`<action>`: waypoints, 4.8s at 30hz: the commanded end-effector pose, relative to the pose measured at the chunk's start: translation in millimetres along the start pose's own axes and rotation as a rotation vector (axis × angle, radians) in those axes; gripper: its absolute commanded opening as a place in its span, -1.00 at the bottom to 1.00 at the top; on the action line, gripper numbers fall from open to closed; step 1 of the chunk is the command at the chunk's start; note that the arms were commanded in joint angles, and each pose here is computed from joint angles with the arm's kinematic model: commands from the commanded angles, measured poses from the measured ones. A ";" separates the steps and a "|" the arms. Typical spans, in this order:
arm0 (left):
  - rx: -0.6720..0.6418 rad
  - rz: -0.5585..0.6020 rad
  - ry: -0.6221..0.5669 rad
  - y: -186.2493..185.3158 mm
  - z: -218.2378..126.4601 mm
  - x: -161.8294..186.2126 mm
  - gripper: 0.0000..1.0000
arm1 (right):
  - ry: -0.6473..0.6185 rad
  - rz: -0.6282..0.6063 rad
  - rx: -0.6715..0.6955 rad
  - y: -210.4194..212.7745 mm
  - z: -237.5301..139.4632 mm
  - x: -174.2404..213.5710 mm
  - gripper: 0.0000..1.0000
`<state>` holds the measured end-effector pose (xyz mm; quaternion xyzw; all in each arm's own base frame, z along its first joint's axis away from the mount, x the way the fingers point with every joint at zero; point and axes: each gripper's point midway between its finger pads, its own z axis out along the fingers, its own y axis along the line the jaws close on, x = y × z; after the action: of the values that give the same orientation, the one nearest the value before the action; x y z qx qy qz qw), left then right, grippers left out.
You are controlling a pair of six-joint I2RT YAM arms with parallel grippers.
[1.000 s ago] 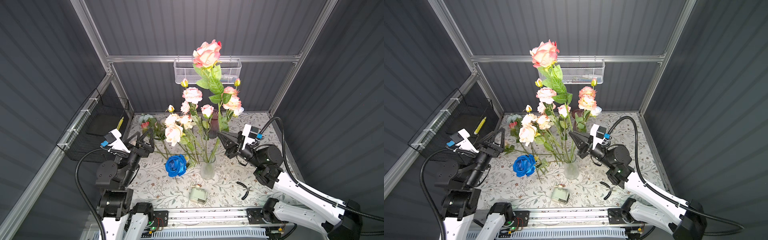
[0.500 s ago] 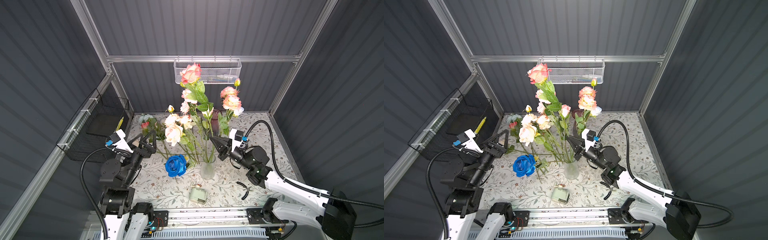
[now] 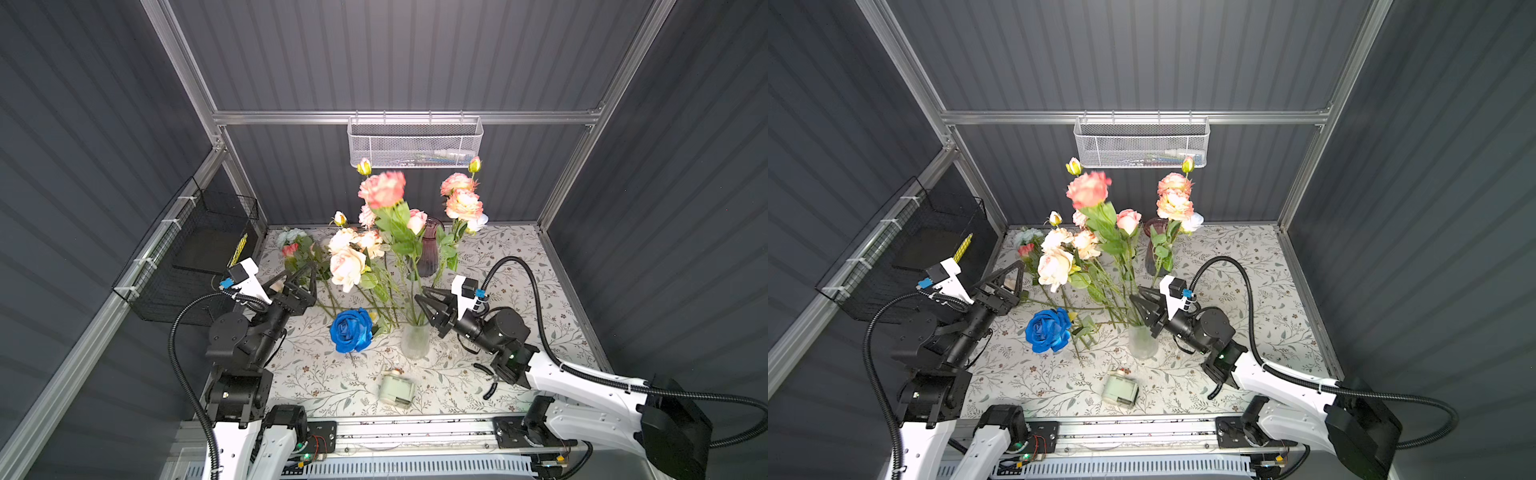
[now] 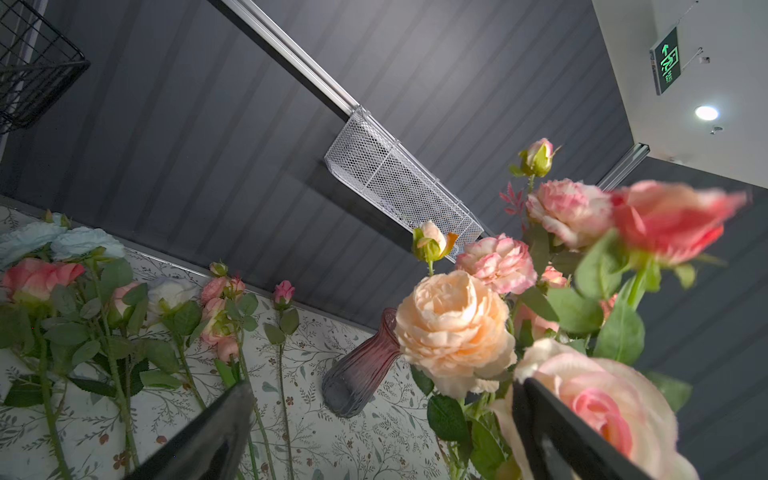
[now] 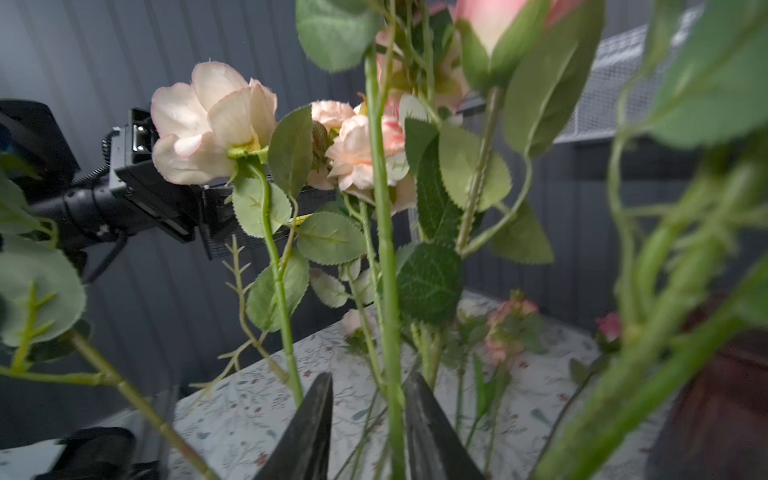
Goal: Arrange the flowers into the vase
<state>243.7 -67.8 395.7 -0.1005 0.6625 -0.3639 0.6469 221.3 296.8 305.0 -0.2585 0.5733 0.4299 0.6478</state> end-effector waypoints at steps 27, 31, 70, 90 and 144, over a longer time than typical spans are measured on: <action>-0.251 -0.259 0.403 98.4 31.2 128.9 0.95 | 0.298 0.317 0.300 -26.1 -98.6 94.6 0.69; -0.252 -0.294 0.543 102.4 39.5 168.3 0.83 | 0.392 0.312 0.327 -29.5 -103.7 121.3 0.74; -0.165 -0.187 0.736 67.4 56.2 237.1 0.77 | 0.693 0.363 0.461 -25.1 -55.6 59.1 0.13; -0.104 -0.133 0.801 44.5 64.9 262.5 0.77 | 0.746 0.339 0.444 -27.0 -44.9 64.9 0.16; -0.045 -0.074 0.868 20.6 71.5 292.6 0.80 | 0.689 0.314 0.986 -205.3 -115.4 57.6 -1.00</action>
<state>275.1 -255.0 147.2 0.0105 0.8798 -0.3849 0.2787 320.9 133.4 205.7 0.0293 0.9084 0.1223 0.3987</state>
